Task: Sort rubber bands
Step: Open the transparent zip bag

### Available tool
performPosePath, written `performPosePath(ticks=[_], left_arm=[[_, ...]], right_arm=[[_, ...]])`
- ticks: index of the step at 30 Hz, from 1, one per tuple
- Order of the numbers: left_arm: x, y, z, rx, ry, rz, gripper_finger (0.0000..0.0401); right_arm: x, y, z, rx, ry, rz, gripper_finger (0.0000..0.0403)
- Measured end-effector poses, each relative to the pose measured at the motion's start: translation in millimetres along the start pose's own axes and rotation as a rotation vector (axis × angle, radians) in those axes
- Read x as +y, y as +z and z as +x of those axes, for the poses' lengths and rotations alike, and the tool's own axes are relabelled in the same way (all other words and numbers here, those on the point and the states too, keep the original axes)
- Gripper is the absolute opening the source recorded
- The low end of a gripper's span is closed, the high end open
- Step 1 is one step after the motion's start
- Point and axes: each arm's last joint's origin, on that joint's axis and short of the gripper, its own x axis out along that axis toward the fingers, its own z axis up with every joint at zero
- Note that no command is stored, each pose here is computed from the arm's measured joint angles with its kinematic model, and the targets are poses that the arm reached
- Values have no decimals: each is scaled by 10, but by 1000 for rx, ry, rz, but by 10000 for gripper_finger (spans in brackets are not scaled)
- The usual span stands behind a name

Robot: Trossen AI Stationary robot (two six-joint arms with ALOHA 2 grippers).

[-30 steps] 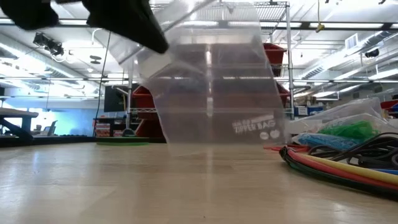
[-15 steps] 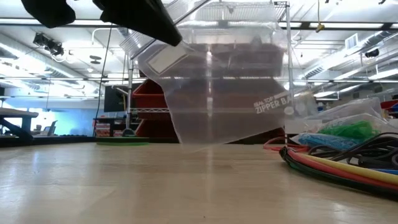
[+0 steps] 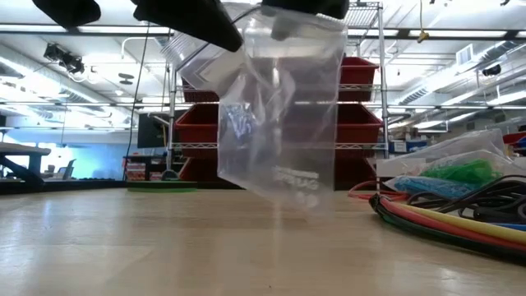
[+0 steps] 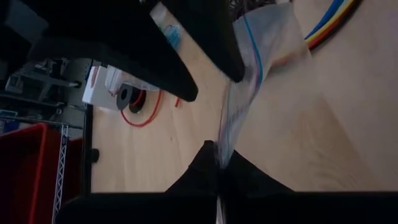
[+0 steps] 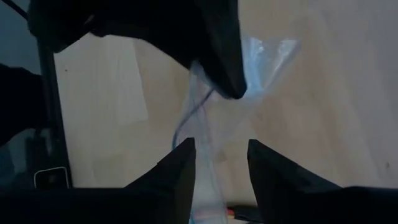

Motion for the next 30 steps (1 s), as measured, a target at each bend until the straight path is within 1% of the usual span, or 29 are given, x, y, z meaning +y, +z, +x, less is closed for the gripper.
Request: performPosePath(ticks=[6, 12, 22, 30], left_arm=[[-7, 9, -9, -7, -1, -3, 4], [-2, -4, -9, 7, 16, 7, 4], [5, -5, -3, 9, 19, 3, 4], [23, -10, 0, 20, 68, -4, 4]], right_arm=[[-4, 15, 2, -15, -4, -1, 132], [31, 59, 0, -54, 39, -16, 131], [5, 76, 8, -49, 41, -15, 128], [8, 72, 8, -39, 54, -9, 118]])
